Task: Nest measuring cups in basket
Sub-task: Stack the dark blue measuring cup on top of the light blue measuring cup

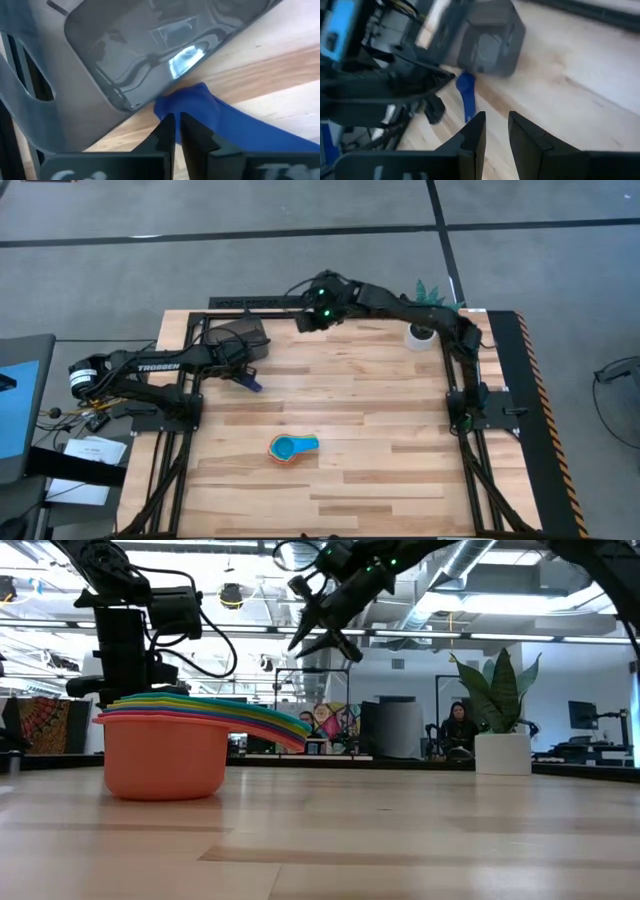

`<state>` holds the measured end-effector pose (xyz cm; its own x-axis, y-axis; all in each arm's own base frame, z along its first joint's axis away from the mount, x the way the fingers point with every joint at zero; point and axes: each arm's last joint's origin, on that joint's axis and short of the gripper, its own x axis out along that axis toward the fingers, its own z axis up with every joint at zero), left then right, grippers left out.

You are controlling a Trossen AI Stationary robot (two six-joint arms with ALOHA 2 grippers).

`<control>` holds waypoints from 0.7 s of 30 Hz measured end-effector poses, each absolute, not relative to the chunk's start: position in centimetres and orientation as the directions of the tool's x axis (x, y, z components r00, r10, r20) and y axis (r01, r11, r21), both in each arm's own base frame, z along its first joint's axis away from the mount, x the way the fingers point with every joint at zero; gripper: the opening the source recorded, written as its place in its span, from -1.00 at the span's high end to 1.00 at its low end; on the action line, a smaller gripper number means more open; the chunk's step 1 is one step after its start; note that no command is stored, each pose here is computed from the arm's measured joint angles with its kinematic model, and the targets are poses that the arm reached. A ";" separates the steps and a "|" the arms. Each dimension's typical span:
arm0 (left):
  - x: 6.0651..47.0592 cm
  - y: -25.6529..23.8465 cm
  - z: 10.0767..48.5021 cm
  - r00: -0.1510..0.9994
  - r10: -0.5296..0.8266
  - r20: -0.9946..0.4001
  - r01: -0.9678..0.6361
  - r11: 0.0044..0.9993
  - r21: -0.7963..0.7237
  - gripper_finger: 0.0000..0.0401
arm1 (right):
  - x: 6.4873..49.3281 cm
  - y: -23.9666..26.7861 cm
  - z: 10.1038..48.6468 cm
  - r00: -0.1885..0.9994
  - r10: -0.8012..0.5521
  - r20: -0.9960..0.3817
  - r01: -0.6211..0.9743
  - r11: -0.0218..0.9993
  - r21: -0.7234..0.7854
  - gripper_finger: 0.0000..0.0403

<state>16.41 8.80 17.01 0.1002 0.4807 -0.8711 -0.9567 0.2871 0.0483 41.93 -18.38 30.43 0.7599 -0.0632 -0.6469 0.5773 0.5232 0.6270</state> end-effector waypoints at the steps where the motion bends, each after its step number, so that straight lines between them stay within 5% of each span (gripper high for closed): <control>1: 16.4 8.8 17.0 0.101 0.484 -0.869 -0.957 0.286 0.048 0.95 | 41.7 -18.4 30.9 0.768 -0.070 -0.636 0.570 0.527 0.631 0.47; 21: 17.1 8.3 16.6 0.083 0.517 -0.852 -0.964 0.260 0.064 1.00 | 41.6 -16.4 32.8 0.798 -0.048 -0.601 0.512 0.582 0.632 0.47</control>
<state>17.05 8.29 16.62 0.0830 0.5166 -0.8522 -0.9635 0.2599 0.0637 41.61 -16.41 32.75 0.7977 -0.0481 -0.6011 0.5116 0.5816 0.6324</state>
